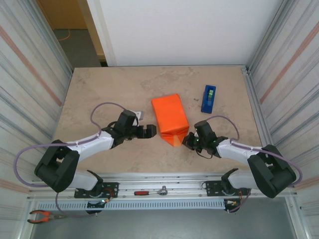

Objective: Wrap the gift box in paper
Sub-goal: Press the wrapping paper onto the gift box.

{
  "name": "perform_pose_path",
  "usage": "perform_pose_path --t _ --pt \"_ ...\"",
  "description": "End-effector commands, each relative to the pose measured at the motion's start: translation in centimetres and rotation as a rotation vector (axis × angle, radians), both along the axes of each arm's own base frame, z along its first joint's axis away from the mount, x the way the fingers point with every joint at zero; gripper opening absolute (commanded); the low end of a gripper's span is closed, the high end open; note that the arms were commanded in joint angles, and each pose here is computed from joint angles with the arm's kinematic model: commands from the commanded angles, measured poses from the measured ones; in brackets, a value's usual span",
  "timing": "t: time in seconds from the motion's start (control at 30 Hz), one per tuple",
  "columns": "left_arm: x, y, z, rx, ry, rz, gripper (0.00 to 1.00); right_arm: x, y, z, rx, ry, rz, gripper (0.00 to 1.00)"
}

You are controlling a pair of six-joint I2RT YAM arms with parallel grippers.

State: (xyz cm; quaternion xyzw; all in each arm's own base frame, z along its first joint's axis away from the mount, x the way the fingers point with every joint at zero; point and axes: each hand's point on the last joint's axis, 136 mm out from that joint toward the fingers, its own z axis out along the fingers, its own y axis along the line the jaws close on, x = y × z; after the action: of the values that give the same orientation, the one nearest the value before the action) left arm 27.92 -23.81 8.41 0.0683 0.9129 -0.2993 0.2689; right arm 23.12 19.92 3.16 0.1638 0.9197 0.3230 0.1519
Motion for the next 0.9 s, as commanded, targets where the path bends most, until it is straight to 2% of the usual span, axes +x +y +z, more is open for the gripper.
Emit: perform_pose_path --t 0.0,0.37,0.7,0.87 --pt "0.4 -0.4 0.6 -0.012 -0.028 0.008 0.99 0.9 0.9 0.6 0.005 -0.028 -0.003 0.00" --pt "0.5 -0.3 0.6 -0.011 -0.028 0.009 0.99 -0.1 1.6 -1.5 -0.017 0.031 0.019 0.00" --pt "0.5 -0.5 0.9 -0.022 -0.035 0.004 0.99 0.8 0.8 1.9 -0.010 -0.048 -0.009 0.00" --pt "0.6 -0.6 0.8 -0.022 -0.032 0.003 0.99 1.6 0.7 2.3 -0.009 -0.056 -0.013 0.00"
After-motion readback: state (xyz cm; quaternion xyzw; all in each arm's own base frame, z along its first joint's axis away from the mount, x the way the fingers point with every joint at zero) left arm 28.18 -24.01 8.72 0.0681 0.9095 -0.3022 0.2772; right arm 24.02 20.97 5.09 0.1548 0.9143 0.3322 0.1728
